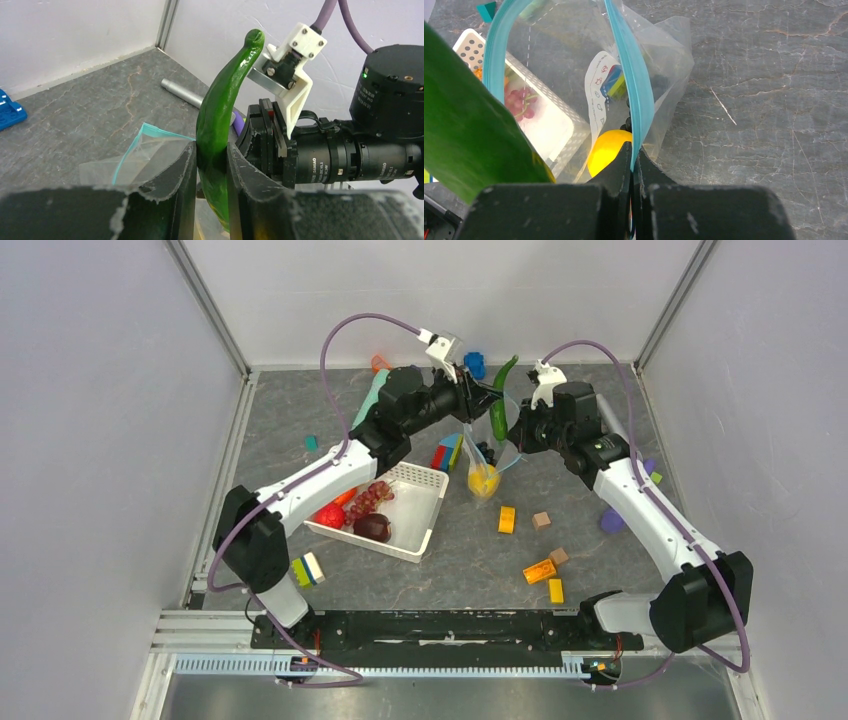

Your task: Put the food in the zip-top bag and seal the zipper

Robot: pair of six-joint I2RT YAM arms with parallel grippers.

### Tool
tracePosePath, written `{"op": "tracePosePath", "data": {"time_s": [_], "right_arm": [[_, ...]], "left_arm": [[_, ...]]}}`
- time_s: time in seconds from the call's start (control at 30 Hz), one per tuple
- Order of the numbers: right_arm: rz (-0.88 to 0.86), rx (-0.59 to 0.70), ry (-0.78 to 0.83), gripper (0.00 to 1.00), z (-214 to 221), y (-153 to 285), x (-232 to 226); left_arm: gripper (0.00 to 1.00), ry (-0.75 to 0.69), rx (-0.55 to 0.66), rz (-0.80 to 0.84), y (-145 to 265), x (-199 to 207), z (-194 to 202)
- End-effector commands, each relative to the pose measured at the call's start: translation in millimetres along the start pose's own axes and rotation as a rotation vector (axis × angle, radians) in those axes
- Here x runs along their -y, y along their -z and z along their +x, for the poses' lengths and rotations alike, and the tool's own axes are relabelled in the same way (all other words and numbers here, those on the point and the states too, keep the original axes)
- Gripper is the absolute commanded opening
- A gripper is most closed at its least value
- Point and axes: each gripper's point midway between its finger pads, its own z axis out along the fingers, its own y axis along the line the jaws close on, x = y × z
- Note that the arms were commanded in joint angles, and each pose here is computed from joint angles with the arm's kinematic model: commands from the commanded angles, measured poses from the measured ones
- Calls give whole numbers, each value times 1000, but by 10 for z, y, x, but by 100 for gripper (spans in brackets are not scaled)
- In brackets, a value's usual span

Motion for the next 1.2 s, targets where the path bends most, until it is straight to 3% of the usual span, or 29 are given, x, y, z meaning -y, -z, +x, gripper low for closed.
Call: {"op": "tracePosePath", "data": {"time_s": [0.0,0.33,0.47,0.5,0.53,0.57,0.9,1.0,1.17], "right_arm": [[-16,62,-3,0,-139,52,-47],[3,62,-11,0,-136,41,-13],[3,60,-13,0,-129,41,-13],[3,60,-12,0,-127,39,-15],[4,62,-12,0,-132,44,-8],[6,62,-12,0,-133,45,-9],[11,62,-12,0,-125,49,1],[17,63,-10,0,-123,55,14],[29,64,-3,0,-119,51,37]], "left_arm": [[8,-54,38,3,39,96,-52],[22,-62,-53,-54,118,-15,342],[59,-69,-49,-48,156,29,312],[72,-71,-51,-50,165,31,303],[95,-70,-56,-52,173,35,298],[99,-71,-59,-49,183,49,279],[100,-53,-75,-38,480,239,83],[100,-48,-84,-150,694,92,94],[100,-53,-145,-471,1218,-463,363]]}}
